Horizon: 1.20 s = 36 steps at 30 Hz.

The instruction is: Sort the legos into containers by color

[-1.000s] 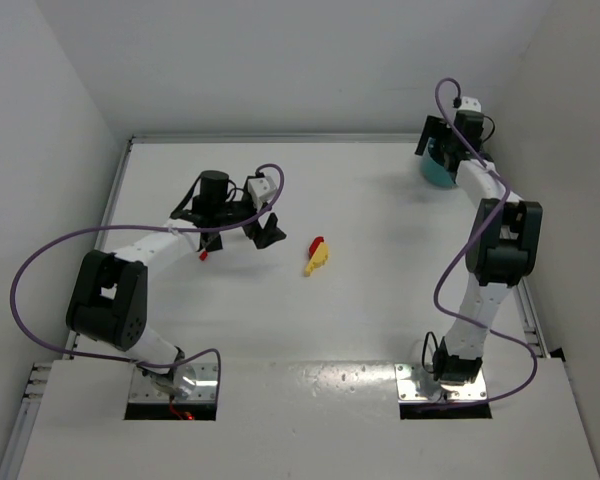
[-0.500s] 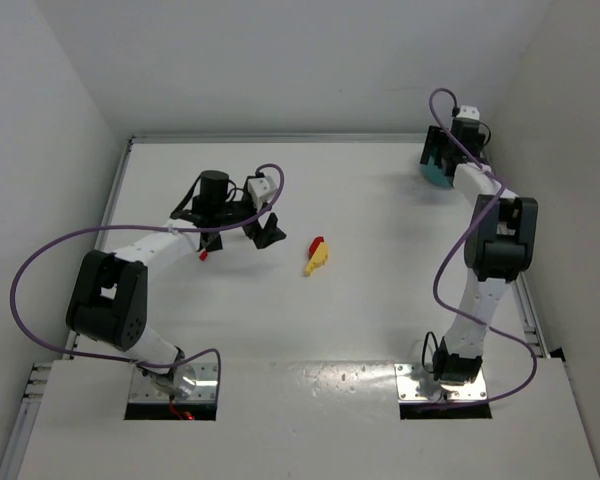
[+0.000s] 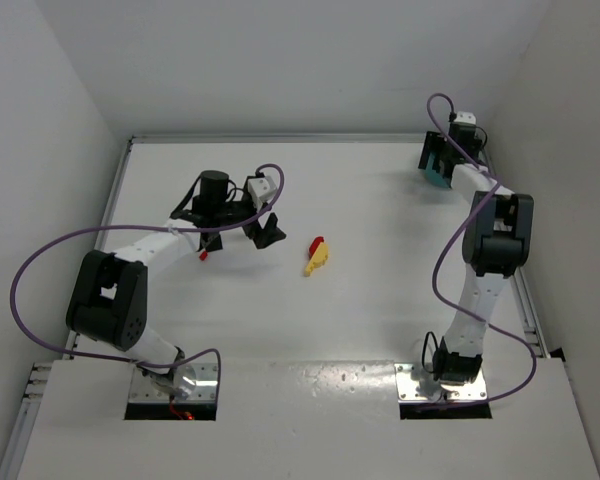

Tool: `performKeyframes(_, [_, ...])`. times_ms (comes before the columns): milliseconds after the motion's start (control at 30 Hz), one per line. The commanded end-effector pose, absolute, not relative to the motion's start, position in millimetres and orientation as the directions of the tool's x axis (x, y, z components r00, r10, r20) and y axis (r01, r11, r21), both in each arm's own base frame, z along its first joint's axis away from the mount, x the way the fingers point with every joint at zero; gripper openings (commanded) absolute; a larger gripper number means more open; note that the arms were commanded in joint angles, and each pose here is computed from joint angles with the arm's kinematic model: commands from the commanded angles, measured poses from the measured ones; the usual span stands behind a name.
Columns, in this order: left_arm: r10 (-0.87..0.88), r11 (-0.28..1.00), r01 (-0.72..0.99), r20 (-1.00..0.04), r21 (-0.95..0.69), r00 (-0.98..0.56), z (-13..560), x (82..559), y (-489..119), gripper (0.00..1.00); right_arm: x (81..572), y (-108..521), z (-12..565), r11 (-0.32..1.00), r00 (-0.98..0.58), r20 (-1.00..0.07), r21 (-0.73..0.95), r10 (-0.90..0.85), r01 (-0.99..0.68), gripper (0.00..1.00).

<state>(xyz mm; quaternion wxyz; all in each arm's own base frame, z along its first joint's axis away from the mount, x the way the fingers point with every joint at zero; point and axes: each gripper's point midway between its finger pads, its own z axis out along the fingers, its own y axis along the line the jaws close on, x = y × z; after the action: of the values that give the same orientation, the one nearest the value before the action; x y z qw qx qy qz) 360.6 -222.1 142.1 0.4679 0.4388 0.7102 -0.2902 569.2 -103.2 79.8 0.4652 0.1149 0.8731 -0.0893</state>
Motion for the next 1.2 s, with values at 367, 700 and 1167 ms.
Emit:
performKeyframes(367, [0.338, 0.422, 0.905, -0.934, 0.044, -0.112, 156.8, 357.8, -226.6, 1.00, 582.3, -125.6, 127.7, 0.937, -0.436, -0.896, -0.078, 0.084, 0.341, 1.00])
performKeyframes(700, [0.338, 0.422, 0.905, -0.934, 0.044, -0.112, 156.8, 357.8, -226.6, 1.00, 584.2, -131.2, 136.4, 0.926, -0.419, -0.904, -0.087, 0.082, 0.368, 1.00])
performKeyframes(1167, [0.338, 0.450, 0.892, -0.931, 0.035, -0.134, 155.4, 360.7, -224.0, 1.00, 582.0, -114.8, 167.8, 0.949, -0.355, -0.924, 0.029, 0.145, 0.313, 1.00])
